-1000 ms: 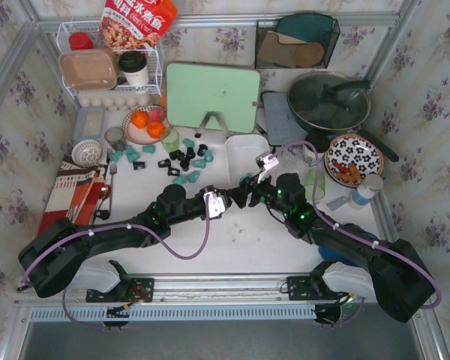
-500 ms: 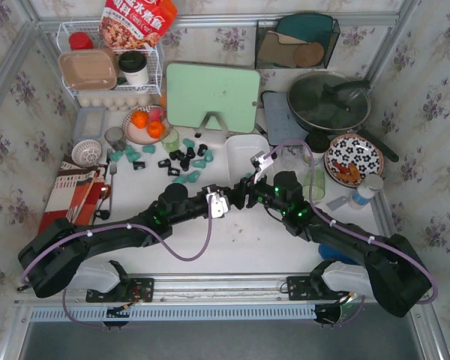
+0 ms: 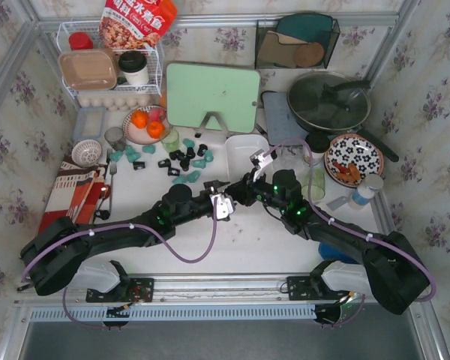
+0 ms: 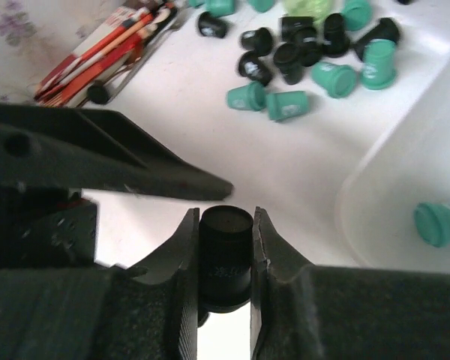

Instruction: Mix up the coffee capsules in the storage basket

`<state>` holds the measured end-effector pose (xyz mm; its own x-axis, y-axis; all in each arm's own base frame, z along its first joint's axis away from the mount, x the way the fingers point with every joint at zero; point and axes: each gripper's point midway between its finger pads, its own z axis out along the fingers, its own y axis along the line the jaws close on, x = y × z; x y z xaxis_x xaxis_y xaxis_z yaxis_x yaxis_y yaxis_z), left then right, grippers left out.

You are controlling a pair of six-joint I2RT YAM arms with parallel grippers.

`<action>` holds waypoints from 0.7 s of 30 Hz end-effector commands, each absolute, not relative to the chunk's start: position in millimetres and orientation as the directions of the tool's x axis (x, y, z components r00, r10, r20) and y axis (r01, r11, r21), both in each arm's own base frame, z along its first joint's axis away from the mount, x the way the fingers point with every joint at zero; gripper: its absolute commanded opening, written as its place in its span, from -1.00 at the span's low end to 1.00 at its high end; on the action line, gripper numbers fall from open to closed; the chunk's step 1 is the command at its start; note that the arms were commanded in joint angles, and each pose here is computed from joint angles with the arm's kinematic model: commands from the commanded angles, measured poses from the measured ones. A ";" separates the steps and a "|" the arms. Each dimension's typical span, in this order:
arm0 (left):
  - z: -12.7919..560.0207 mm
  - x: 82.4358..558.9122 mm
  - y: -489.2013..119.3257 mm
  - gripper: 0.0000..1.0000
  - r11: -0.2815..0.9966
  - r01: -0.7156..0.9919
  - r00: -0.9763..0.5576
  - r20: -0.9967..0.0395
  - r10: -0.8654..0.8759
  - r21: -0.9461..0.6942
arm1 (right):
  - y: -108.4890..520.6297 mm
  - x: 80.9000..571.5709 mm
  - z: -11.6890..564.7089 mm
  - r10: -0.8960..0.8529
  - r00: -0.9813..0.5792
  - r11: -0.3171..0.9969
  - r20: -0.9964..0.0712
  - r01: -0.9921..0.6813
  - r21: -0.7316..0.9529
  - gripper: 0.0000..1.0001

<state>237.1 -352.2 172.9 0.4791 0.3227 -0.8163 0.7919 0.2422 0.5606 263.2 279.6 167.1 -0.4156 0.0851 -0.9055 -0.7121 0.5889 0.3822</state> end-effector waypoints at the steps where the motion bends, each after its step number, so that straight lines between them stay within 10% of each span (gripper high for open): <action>1: 184.8 252.6 -347.1 0.39 0.346 0.757 0.456 -0.828 0.327 0.554 | 264.9 277.1 164.4 0.098 -0.386 0.676 -0.917 -0.650 0.346 -0.77; 7: 185.7 259.5 -333.3 1.00 0.429 0.738 0.403 -0.850 0.339 0.521 | 233.3 299.0 161.1 0.132 -0.328 0.813 -0.935 -0.504 0.292 -1.00; 13: 184.0 307.4 -274.1 0.98 0.758 0.574 0.091 -0.944 0.318 0.311 | 162.5 340.3 156.7 0.197 -0.145 0.970 -0.970 -0.117 0.214 -1.00; 21: 127.2 337.4 -158.1 0.98 0.994 0.053 -0.489 -0.870 -0.060 -0.098 | 171.1 380.9 135.6 0.112 -0.109 0.992 -0.988 -0.045 0.117 -0.95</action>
<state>349.6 -207.6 177.6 -0.2070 0.1638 -0.9645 0.3538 0.9317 0.0823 357.1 175.3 118.8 -0.2095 0.1030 -0.9724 -0.1244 0.9836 0.1310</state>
